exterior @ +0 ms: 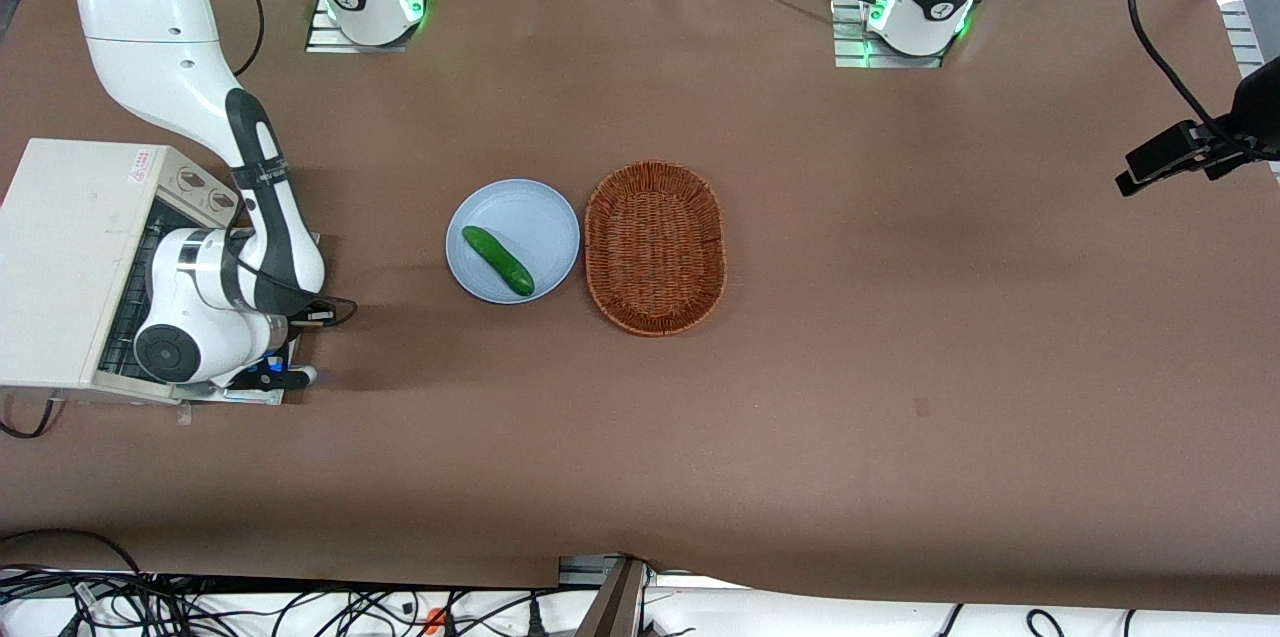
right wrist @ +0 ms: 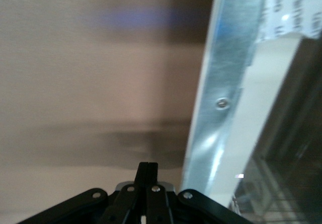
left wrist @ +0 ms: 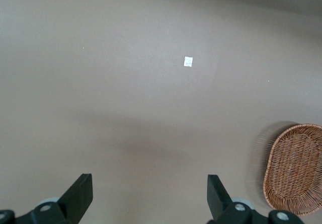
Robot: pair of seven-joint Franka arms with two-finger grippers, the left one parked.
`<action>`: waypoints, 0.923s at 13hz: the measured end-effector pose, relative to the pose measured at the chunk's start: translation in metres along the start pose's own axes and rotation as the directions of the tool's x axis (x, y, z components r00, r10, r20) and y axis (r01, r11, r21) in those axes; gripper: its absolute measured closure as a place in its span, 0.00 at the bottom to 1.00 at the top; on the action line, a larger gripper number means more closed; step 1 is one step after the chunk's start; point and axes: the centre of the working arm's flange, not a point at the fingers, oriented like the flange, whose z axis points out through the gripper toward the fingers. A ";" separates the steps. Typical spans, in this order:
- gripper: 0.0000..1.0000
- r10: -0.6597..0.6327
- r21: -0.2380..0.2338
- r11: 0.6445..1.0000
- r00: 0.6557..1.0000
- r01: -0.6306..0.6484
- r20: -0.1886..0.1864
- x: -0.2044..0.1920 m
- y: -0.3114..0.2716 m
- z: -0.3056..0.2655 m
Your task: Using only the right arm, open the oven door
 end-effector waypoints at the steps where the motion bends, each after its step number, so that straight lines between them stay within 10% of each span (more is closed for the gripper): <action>1: 0.99 0.026 0.024 0.999 1.000 -0.026 0.003 -0.001 -0.009 -0.001; 6: 0.99 0.049 0.071 0.996 0.998 -0.052 0.037 -0.005 -0.024 -0.039; 12: 0.38 -0.096 0.086 0.991 0.993 0.101 -0.064 -0.031 -0.006 -0.129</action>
